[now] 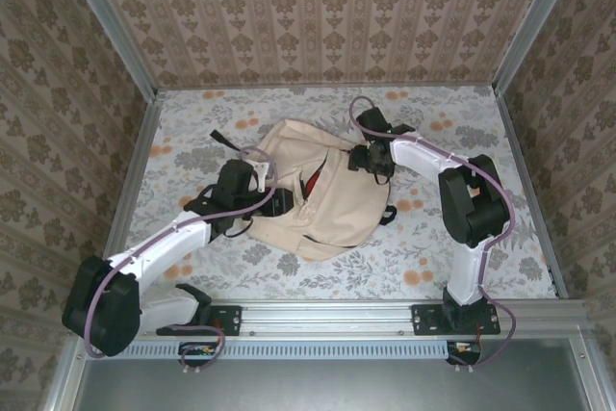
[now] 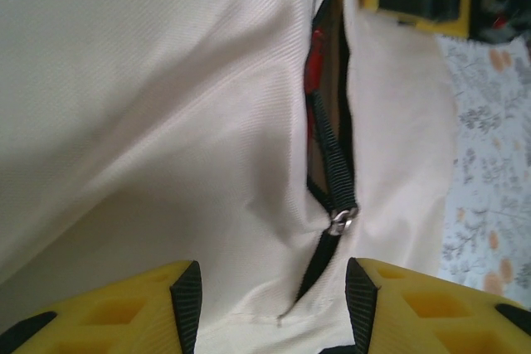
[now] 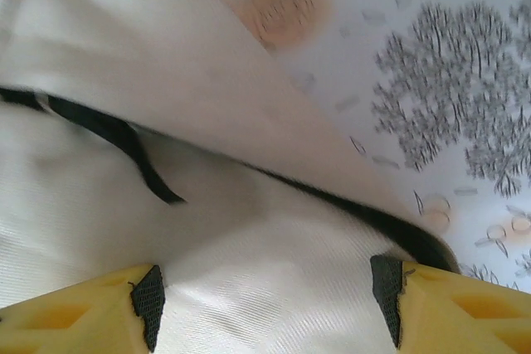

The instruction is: Pack books, pencil case, and school supplies into a backpack

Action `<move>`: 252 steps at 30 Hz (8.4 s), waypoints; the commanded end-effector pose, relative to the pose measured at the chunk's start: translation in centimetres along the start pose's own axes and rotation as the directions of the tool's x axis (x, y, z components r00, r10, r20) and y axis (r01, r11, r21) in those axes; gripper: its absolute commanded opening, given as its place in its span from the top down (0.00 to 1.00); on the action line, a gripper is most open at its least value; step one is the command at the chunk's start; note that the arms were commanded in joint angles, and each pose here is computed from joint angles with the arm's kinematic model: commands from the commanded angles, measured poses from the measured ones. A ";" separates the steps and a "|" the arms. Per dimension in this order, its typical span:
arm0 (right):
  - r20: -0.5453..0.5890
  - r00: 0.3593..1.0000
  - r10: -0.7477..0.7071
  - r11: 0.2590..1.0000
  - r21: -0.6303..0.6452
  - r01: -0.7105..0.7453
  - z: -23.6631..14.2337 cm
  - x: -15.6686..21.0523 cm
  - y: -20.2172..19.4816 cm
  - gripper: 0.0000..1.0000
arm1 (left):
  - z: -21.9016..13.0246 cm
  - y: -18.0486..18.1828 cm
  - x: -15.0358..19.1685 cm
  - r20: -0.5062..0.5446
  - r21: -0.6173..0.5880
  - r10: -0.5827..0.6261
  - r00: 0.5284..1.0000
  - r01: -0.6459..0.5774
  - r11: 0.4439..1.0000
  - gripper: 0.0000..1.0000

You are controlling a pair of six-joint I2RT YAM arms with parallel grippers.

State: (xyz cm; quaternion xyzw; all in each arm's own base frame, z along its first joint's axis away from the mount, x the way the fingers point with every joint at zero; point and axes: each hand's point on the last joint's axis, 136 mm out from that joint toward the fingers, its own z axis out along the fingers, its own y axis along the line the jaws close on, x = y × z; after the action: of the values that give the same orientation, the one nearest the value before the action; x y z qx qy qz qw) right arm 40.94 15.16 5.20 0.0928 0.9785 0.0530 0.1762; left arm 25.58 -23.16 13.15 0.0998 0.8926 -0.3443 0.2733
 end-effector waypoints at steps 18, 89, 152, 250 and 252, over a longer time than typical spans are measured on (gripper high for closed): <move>-0.129 0.981 0.145 0.984 -0.087 -0.157 -5.1 12.3 -4.6 0.34 | 0.7 -3.1 -1.5 -0.034 -0.091 0.067 0.997 -0.070 0.993 0.56; 0.137 0.862 -0.489 0.639 -0.615 0.461 -12.9 15.3 23.9 0.99 | 1.2 8.7 1.1 0.012 -0.299 -0.270 0.963 0.262 0.918 0.78; 0.298 0.880 -0.370 0.900 -0.120 0.419 -12.7 4.1 14.3 1.00 | 0.9 7.5 5.3 0.000 -0.087 -0.679 0.734 0.677 0.731 1.00; 0.743 0.666 -0.066 0.923 0.299 -0.241 -12.2 -1.6 -21.2 0.00 | -17.8 25.0 -6.5 0.609 -0.648 -0.127 0.783 0.584 0.489 0.00; 0.732 0.676 -0.088 0.930 0.303 -0.207 -11.2 -1.4 -21.0 0.00 | -18.5 25.3 -6.3 0.616 -0.675 -0.053 0.786 0.562 0.478 0.00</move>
State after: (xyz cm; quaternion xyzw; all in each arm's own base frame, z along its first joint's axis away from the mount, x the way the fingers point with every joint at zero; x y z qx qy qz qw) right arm 32.89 -7.33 11.62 0.1971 0.8352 -0.1869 0.4782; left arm 31.95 6.83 12.15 -0.3098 0.8648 0.0383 0.3934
